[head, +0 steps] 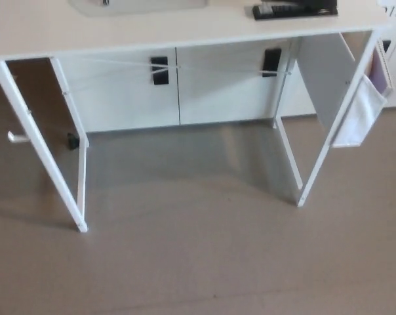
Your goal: The robot walks towards a desk on which a file tray is kept in the middle and a stapler is kept to its right. The robot lifts the stapler using its right hand and places it on the file tray.
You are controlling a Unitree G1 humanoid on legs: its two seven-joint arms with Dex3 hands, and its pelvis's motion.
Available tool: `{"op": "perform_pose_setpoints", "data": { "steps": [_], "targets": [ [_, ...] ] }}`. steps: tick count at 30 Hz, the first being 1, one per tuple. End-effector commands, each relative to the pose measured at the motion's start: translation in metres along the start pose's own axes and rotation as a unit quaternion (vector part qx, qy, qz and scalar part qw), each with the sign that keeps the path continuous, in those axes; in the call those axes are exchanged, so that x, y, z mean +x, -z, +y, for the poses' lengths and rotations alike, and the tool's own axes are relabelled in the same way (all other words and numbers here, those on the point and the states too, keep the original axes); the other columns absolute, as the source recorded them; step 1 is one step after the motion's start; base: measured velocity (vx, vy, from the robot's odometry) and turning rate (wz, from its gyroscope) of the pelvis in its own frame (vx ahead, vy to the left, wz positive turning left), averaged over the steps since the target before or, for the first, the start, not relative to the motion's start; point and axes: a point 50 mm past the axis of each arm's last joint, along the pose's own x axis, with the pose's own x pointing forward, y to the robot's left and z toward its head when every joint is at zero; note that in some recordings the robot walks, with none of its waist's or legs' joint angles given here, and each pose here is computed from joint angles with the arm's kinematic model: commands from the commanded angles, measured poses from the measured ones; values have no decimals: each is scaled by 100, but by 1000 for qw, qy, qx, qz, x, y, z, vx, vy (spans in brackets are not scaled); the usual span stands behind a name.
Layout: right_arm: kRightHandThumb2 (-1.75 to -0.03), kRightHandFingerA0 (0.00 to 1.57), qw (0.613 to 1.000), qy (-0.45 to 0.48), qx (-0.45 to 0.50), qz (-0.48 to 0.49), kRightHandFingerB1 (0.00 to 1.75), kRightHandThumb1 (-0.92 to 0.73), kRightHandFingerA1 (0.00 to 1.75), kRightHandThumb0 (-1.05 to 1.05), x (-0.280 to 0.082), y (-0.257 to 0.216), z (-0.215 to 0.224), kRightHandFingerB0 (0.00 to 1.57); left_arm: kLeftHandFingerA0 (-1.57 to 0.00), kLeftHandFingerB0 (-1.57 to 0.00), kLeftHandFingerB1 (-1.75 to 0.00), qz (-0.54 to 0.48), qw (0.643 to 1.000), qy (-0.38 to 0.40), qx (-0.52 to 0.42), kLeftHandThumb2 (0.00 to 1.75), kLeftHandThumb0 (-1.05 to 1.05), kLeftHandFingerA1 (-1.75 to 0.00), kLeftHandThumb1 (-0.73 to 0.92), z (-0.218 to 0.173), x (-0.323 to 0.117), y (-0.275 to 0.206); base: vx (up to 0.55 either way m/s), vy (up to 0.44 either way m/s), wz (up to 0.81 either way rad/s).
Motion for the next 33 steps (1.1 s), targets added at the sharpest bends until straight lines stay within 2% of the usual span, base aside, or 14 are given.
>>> {"op": "perform_pose_setpoints", "data": {
  "steps": [1,4,6,8,9,10,19,20,21,23,25,28,31,33],
  "targets": [
    [-92,5,998,18,58,-28,16,-57,39,-81,-1,3,-2,0,-128,-92,-129,6,1000,-6,4,107,-85,-147,39,4,-1,1,271,10,16],
    [-64,20,1000,12,14,-9,3,-80,50,-72,-2,1,-4,0,-109,-87,-116,4,1000,-6,-7,113,-85,-131,36,3,-1,1,304,-46,8],
    [-91,9,998,12,57,-20,15,-61,46,-82,-1,-2,-4,0,-48,-39,-91,3,1000,-6,-5,114,-86,-99,34,3,0,-1,327,-119,18],
    [-91,10,998,2,66,-23,13,-62,46,-84,-2,-2,-4,0,-87,-54,-99,3,1000,-8,-4,115,-86,-120,36,3,0,-1,408,-175,-18],
    [-92,11,998,1,56,-23,11,-63,48,-88,-2,-2,-5,0,-58,-52,-97,2,1000,-6,0,113,-84,-106,40,3,0,-1,425,-37,86],
    [-94,10,999,2,37,-19,11,-64,46,-88,-1,-2,-6,0,-105,-84,-123,0,1000,-4,1,106,-85,-141,41,3,0,-2,414,-40,38],
    [-63,23,1000,1,25,2,16,-78,50,-75,2,-1,-8,0,-54,-55,-98,-4,1000,1,-3,114,-85,-103,34,4,0,-4,243,-24,-5],
    [-95,18,999,1,49,-2,22,-59,57,-79,2,0,-7,0,-89,-72,-105,-7,1000,2,1,113,-88,-121,34,5,-1,-4,199,123,-11],
    [-98,25,999,9,35,-8,18,-64,63,-82,2,0,-6,0,-155,-146,-139,-9,1000,3,3,107,-52,-146,26,5,-1,-4,231,133,-12],
    [-95,7,999,12,23,-22,17,-60,50,-81,0,-1,-6,0,-143,-108,-123,-9,1000,5,-13,112,-60,-145,32,6,-1,-4,276,184,1],
    [-64,9,999,10,26,-22,13,-77,43,-70,0,-1,-5,0,-63,-58,-104,-7,1000,4,-7,112,-87,-114,38,6,-1,-5,184,317,12],
    [-95,7,999,3,41,-12,21,-60,45,-81,0,0,-5,0,-106,-89,-117,-4,1000,-1,-8,115,-93,-131,37,6,-1,-5,144,163,0],
    [-90,0,997,-3,77,-20,20,-55,36,-80,0,3,-3,0,-76,-74,-114,-9,1000,3,-6,115,-86,-120,36,8,-1,-7,123,37,7],
    [-63,8,997,-4,72,-21,16,-75,42,-71,-1,4,-2,0,-106,-94,-135,-11,1000,4,12,109,-86,-150,41,8,-1,-8,84,-45,10]
  ]
}}
